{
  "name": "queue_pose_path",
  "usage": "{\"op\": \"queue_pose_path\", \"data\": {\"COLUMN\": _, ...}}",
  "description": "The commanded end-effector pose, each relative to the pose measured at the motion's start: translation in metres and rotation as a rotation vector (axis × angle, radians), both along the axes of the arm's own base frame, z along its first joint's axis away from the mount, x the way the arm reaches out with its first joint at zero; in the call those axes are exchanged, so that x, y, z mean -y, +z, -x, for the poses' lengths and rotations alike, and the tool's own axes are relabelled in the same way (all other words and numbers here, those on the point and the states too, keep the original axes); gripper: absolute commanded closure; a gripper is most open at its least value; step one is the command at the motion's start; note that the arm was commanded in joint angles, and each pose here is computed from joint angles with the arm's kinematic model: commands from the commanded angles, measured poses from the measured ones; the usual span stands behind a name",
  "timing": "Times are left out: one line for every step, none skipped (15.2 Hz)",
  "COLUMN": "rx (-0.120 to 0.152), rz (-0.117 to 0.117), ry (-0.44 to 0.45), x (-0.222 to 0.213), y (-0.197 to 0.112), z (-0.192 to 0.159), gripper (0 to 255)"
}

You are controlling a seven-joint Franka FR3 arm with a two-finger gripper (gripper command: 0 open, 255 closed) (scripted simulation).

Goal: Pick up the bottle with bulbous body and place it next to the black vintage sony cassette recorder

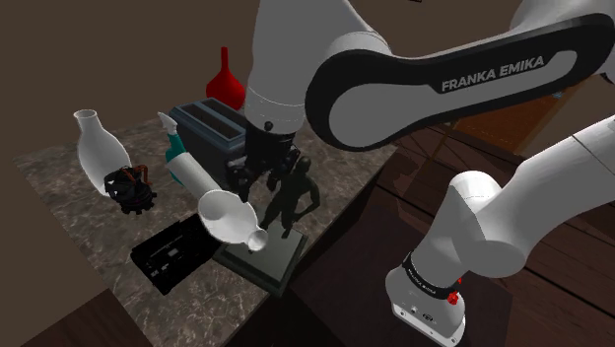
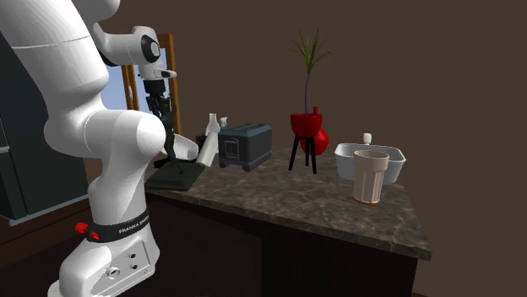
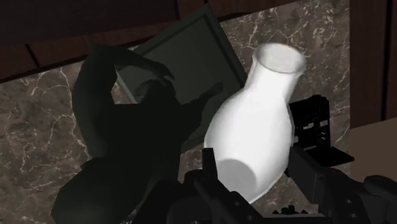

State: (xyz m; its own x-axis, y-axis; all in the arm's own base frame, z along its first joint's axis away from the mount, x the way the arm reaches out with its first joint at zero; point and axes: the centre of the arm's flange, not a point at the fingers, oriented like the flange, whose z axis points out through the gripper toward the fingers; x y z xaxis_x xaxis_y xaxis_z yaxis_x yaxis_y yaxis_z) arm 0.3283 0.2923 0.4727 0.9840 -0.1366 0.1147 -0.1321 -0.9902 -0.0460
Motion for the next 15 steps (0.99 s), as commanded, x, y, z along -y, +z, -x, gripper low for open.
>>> {"op": "queue_pose_path", "data": {"rx": -0.069, "rz": 0.042, "ry": -0.008, "x": 0.005, "y": -0.037, "z": 0.0, "gripper": 255}}
{"op": "queue_pose_path", "data": {"rx": -0.069, "rz": 0.042, "ry": -0.008, "x": 0.005, "y": -0.037, "z": 0.0, "gripper": 255}}
{"op": "queue_pose_path", "data": {"rx": -0.069, "rz": 0.042, "ry": -0.008, "x": 0.005, "y": -0.037, "z": 0.0, "gripper": 255}}
{"op": "queue_pose_path", "data": {"rx": -0.069, "rz": 0.042, "ry": -0.008, "x": 0.005, "y": -0.037, "z": 0.0, "gripper": 255}}
{"op": "queue_pose_path", "data": {"rx": -0.069, "rz": 0.042, "ry": -0.008, "x": 0.005, "y": -0.037, "z": 0.0, "gripper": 255}}
{"op": "queue_pose_path", "data": {"rx": -0.069, "rz": 0.042, "ry": -0.008, "x": 0.005, "y": -0.037, "z": 0.0, "gripper": 255}}
{"op": "queue_pose_path", "data": {"rx": -0.069, "rz": 0.042, "ry": -0.008, "x": 0.005, "y": -0.037, "z": 0.0, "gripper": 255}}
{"op": "queue_pose_path", "data": {"rx": -0.069, "rz": 0.042, "ry": -0.008, "x": 0.006, "y": -0.031, "z": 0.001, "gripper": 0}}
{"op": "queue_pose_path", "data": {"rx": -0.069, "rz": 0.042, "ry": -0.008, "x": 0.005, "y": -0.029, "z": 0.001, "gripper": 0}}
{"op": "queue_pose_path", "data": {"rx": -0.069, "rz": 0.042, "ry": -0.008, "x": 0.005, "y": -0.03, "z": 0.001, "gripper": 0}}
{"op": "queue_pose_path", "data": {"rx": -0.069, "rz": 0.042, "ry": -0.008, "x": 0.005, "y": -0.03, "z": 0.001, "gripper": 0}}
{"op": "queue_pose_path", "data": {"rx": -0.069, "rz": 0.042, "ry": -0.008, "x": 0.005, "y": -0.03, "z": 0.001, "gripper": 0}}
{"op": "queue_pose_path", "data": {"rx": -0.069, "rz": 0.042, "ry": -0.008, "x": 0.005, "y": -0.037, "z": 0.0, "gripper": 0}}
{"op": "queue_pose_path", "data": {"rx": -0.069, "rz": 0.042, "ry": -0.008, "x": 0.005, "y": -0.024, "z": 0.001, "gripper": 0}}
{"op": "queue_pose_path", "data": {"rx": -0.069, "rz": 0.042, "ry": -0.008, "x": 0.005, "y": -0.011, "z": 0.001, "gripper": 0}}
